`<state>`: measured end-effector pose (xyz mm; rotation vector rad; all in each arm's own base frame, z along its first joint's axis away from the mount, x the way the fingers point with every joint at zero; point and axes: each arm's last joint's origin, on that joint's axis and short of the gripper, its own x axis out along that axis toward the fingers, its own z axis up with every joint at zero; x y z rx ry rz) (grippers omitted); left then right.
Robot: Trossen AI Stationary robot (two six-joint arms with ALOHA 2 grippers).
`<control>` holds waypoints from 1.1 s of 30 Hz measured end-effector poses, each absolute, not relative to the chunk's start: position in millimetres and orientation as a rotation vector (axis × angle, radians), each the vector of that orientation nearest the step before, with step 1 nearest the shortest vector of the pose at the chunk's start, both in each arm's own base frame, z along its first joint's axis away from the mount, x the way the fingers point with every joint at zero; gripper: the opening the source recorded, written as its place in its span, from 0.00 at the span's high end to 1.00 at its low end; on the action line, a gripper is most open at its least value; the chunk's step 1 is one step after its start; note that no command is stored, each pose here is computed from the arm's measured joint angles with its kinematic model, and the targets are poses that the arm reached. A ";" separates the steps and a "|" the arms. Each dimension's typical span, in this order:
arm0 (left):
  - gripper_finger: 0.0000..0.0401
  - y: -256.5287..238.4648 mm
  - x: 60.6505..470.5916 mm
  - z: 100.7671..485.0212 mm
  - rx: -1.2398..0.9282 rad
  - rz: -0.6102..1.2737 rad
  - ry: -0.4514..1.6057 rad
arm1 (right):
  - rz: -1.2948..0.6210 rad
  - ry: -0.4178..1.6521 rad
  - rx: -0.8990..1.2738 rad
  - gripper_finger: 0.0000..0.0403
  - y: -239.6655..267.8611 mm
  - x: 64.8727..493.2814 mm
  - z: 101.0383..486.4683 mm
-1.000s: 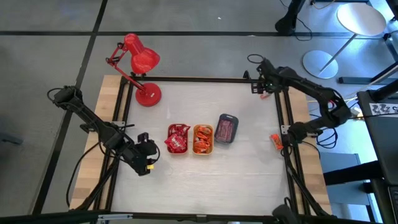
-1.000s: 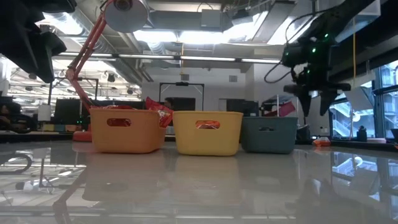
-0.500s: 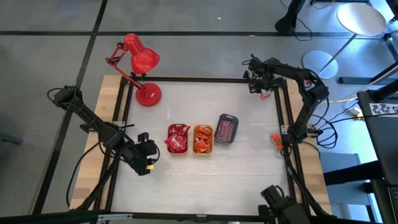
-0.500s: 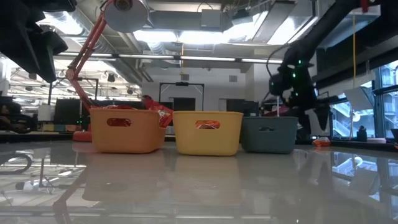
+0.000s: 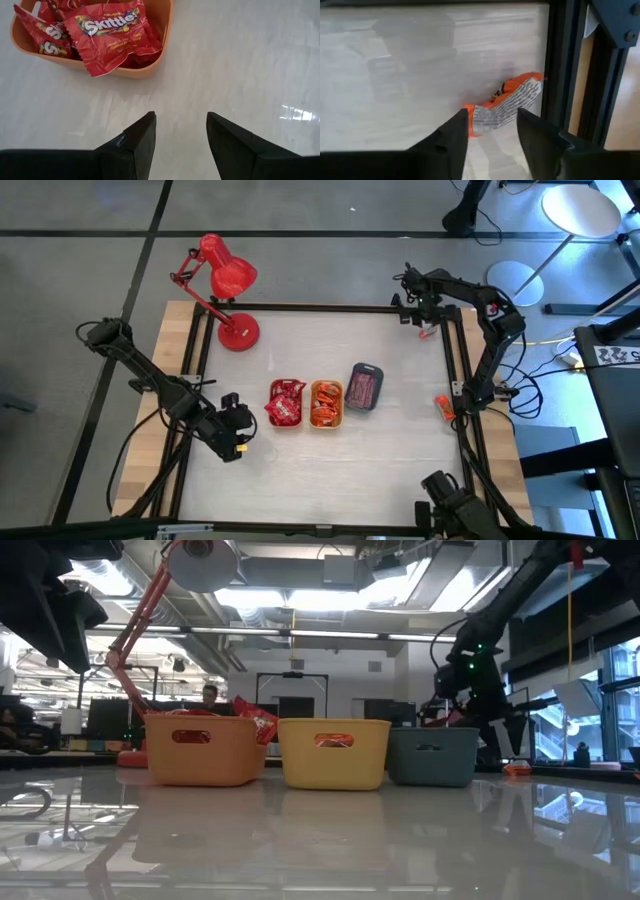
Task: Sort candy
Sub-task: Put the orange candy into the yellow bin
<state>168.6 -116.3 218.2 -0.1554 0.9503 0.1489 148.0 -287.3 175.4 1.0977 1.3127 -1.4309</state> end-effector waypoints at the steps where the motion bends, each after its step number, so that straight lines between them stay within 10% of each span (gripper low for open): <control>1: 0.59 -116.2 168.7 218.3 -0.156 0.149 0.950 | -1.427 1.317 1.104 0.61 -286.5 147.8 174.7; 9: 0.59 -116.1 168.6 218.2 -0.154 0.149 0.951 | -1.420 1.351 1.147 0.68 -280.8 146.1 170.6; 24: 0.59 -116.2 168.5 218.2 -0.162 0.153 0.951 | -1.466 1.382 1.106 0.37 -283.6 153.0 155.2; 33: 0.59 -118.4 166.9 218.1 -0.155 0.141 0.952 | -1.418 1.430 1.036 0.59 -282.4 164.5 144.3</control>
